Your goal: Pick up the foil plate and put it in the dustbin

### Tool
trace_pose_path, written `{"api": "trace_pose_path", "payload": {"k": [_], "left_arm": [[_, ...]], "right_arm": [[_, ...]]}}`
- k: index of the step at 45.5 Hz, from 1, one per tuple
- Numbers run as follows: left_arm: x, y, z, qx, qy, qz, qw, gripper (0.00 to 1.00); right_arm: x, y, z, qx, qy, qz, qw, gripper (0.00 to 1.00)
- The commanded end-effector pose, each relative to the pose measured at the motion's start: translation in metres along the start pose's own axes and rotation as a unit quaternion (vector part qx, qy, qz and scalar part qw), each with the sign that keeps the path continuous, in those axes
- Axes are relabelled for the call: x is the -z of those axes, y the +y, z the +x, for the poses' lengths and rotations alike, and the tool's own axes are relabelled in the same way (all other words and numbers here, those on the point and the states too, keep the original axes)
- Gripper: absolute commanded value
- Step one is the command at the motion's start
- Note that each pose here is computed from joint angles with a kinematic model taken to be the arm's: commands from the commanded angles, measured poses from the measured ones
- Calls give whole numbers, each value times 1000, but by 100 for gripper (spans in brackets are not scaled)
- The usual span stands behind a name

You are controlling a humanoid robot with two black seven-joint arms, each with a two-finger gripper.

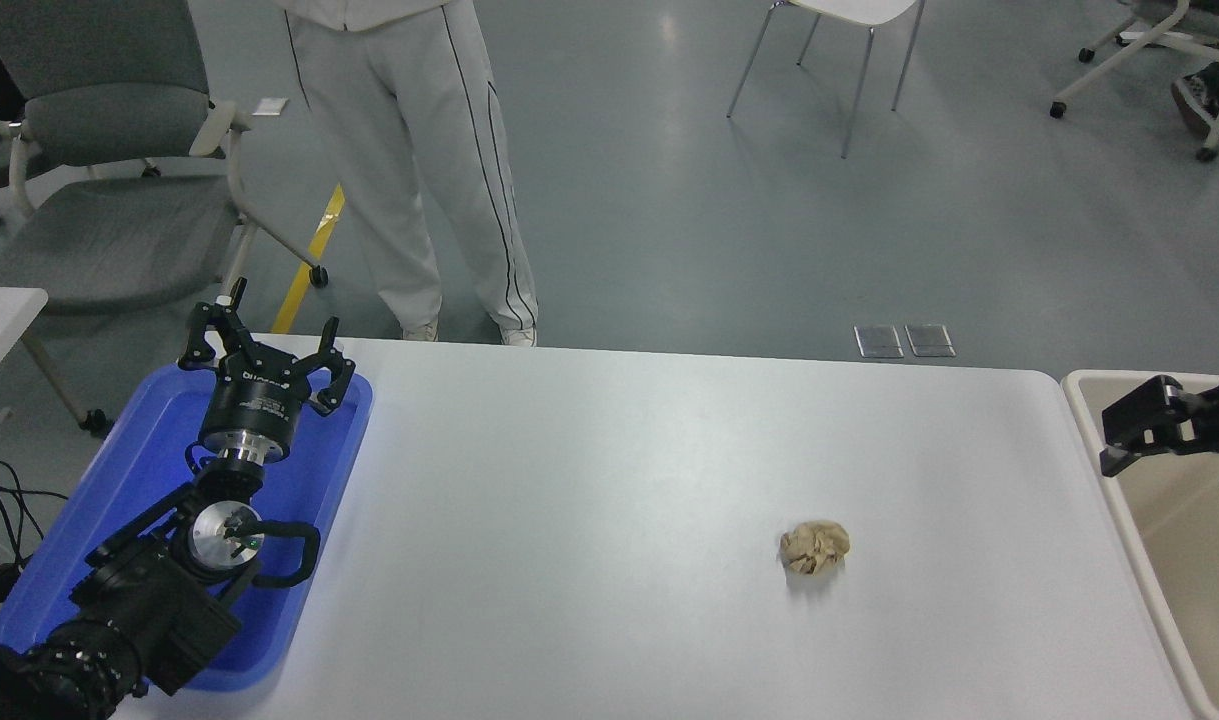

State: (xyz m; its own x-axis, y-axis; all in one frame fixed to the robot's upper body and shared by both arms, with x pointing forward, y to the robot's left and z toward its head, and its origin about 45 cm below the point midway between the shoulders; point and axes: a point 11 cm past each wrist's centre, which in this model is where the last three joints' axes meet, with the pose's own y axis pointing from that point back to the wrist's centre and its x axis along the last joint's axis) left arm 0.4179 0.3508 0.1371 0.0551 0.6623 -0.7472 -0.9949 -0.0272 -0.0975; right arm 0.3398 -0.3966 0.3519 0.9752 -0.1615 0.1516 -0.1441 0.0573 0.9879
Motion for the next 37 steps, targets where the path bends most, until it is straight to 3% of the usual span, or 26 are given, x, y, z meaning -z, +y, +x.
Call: {"api": "trace_pose_path", "payload": {"k": [1,37], "left_arm": [[0,0,1,-1,-1,0,1000,100],[0,-1,-1,0,0,0,1000,100]], "right_arm": [[47,45,20,-48,56,18,997,100],[91,59,26,-67,124,17,990,100]]}}
